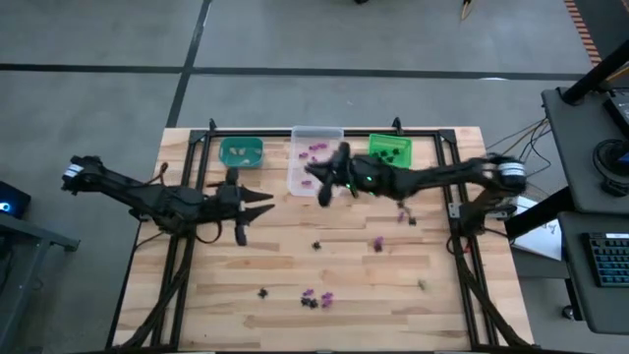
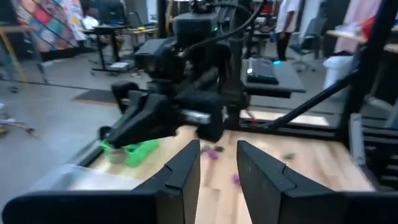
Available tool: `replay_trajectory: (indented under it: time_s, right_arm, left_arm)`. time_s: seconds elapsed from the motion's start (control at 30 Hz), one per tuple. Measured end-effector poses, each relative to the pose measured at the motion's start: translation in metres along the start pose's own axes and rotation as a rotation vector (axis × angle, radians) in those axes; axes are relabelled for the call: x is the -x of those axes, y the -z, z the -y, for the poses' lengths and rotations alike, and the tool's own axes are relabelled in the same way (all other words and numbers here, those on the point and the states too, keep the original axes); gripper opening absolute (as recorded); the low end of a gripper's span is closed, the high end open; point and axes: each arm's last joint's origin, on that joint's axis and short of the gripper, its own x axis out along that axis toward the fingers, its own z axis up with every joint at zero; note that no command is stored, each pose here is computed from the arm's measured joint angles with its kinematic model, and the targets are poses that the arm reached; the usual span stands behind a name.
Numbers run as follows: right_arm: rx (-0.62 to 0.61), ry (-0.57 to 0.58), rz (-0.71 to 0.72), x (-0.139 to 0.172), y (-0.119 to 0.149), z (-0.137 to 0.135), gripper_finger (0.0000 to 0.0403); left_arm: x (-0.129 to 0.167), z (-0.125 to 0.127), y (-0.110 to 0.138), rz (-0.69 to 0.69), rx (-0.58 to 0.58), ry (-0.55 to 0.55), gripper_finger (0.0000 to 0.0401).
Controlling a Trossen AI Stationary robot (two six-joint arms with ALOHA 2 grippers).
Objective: Sort Halloween decoration
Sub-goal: Put the white skull toy into the light blue bin
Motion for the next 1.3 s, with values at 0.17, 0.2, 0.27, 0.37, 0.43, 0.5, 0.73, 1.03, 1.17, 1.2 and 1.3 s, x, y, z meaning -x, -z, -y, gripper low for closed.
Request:
replay_trajectory:
  time_s: [0.17,0.2,0.27,0.37,0.43,0.5,0.73,1.03,1.17,1.2,1.3]
  right_arm:
    - [0.013,0.009,0.13,-0.062,0.008,0.031,0.0013]
    - [0.002,0.005,0.136,-0.076,0.01,0.037,0.0013]
    - [-0.022,0.002,0.149,-0.102,0.014,0.049,0.0013]
    - [-0.059,-0.009,0.171,-0.138,0.022,0.065,0.0013]
    - [-0.094,-0.014,0.181,-0.158,0.024,0.075,0.0013]
    - [-0.127,-0.007,0.171,-0.174,0.029,0.084,0.0013]
    - [-0.184,0.021,0.079,-0.211,0.046,0.098,0.0013]
    - [-0.174,0.043,0.009,-0.229,0.056,0.101,0.0013]
    - [-0.158,0.043,-0.004,-0.229,0.055,0.101,0.0013]
    - [-0.156,0.039,-0.006,-0.229,0.056,0.101,0.0013]
    - [-0.156,0.037,-0.014,-0.229,0.057,0.101,0.0013]
  left_arm:
    - [0.009,-0.007,-0.006,0.034,-0.049,-0.057,0.0088]
    - [0.011,-0.008,-0.008,0.043,-0.058,-0.068,0.0088]
    - [0.016,-0.012,-0.011,0.063,-0.071,-0.086,0.0088]
    - [0.025,-0.017,-0.016,0.09,-0.074,-0.091,0.0088]
    - [0.03,-0.02,-0.018,0.101,-0.068,-0.092,0.0088]
    - [0.034,-0.022,-0.019,0.101,-0.059,-0.092,0.0088]
    - [0.039,-0.025,-0.016,0.077,-0.044,-0.09,0.0088]
    - [0.033,-0.022,-0.013,0.056,-0.049,-0.09,0.0088]
    - [0.031,-0.021,-0.011,0.047,-0.053,-0.09,0.0088]
    - [0.03,-0.02,-0.011,0.045,-0.054,-0.09,0.0088]
    - [0.028,-0.019,-0.011,0.05,-0.051,-0.091,0.0088]
